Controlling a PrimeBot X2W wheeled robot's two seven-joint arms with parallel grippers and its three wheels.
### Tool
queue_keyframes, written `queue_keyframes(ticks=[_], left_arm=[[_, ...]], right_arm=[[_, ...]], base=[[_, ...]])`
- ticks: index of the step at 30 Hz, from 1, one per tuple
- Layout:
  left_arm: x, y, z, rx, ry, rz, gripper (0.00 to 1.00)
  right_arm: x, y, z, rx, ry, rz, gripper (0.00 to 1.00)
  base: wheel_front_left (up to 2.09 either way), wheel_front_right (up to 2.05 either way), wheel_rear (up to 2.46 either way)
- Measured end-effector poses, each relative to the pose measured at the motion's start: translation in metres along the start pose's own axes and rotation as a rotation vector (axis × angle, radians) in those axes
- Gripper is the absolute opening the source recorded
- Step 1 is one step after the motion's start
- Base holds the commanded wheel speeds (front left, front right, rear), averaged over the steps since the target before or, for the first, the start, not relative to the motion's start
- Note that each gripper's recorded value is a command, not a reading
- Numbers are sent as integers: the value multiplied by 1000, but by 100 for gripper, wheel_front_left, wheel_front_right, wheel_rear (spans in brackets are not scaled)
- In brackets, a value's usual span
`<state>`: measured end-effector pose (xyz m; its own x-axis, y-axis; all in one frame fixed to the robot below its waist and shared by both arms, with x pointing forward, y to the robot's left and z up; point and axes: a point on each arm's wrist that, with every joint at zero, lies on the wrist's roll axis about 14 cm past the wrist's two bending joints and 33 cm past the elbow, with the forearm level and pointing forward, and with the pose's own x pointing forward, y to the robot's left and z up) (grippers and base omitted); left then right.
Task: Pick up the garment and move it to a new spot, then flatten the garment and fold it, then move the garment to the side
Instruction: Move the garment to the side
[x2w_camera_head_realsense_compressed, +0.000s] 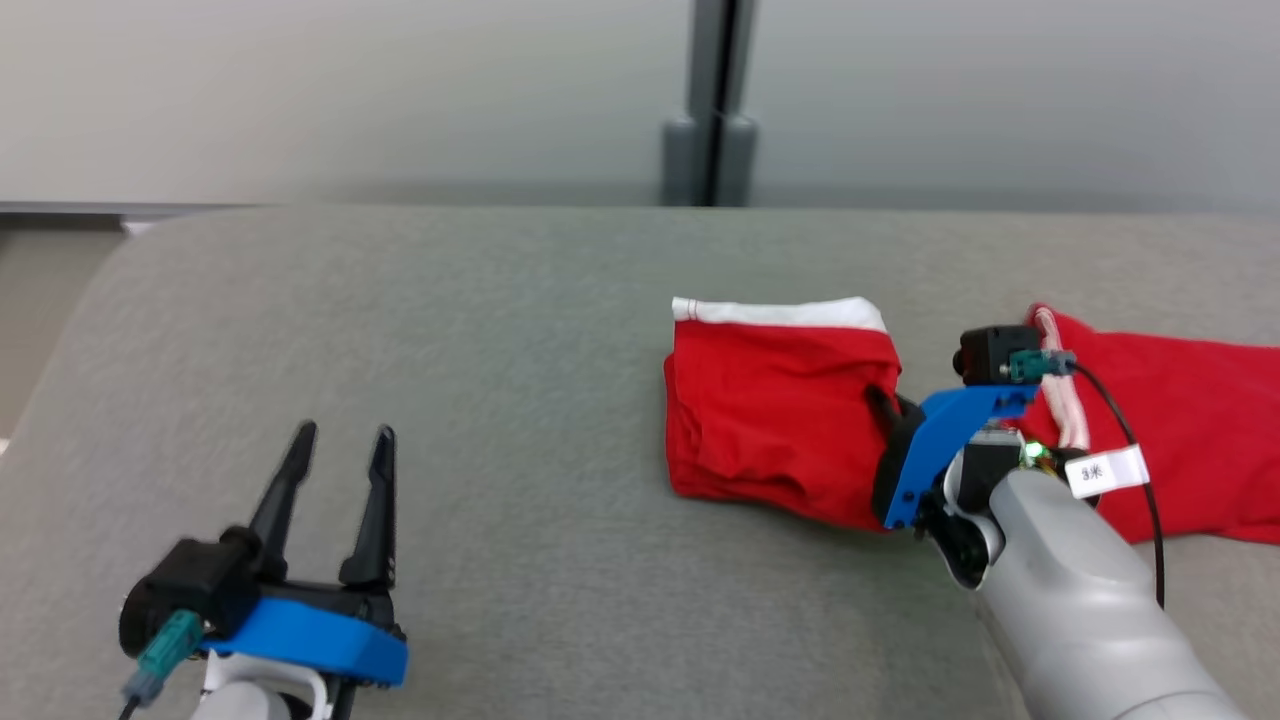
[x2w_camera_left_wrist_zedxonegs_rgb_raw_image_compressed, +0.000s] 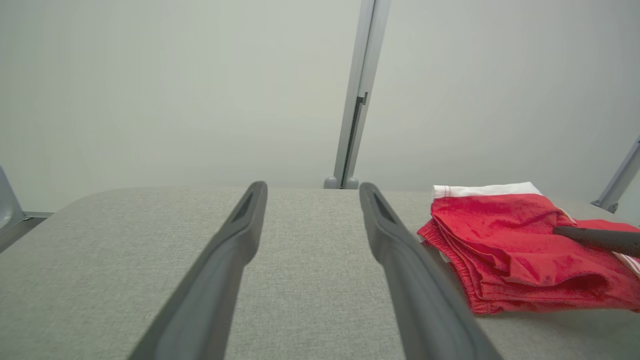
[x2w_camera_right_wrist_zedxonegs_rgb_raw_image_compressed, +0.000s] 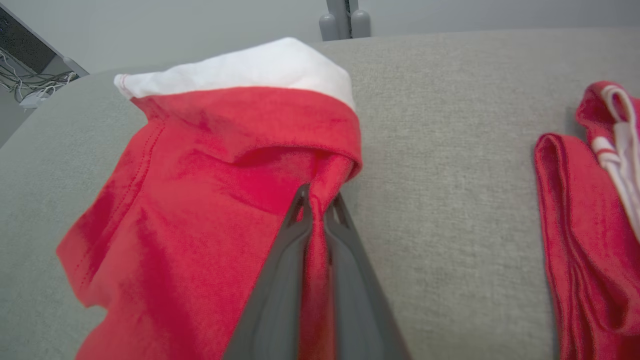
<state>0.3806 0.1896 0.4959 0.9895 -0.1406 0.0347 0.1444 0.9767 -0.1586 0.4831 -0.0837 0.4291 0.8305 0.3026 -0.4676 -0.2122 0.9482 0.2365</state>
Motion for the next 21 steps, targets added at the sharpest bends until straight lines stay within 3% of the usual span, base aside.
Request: queue_keyframes(ticks=[9,15,21], left_arm=[[35,-93,-16,-47,36,-286,100],[45,-126,-20,-50,48,-388,100],[54,-139,-28,-53,64,-439,100]], right_arm=[[-54,-66,5,85,-91,-143,0],[-82,-94,6,119,-131,-208,0],[-89,-121,10,74,-109,-255,0]], base=[[0,0,0],[0,0,0],[0,0,0]])
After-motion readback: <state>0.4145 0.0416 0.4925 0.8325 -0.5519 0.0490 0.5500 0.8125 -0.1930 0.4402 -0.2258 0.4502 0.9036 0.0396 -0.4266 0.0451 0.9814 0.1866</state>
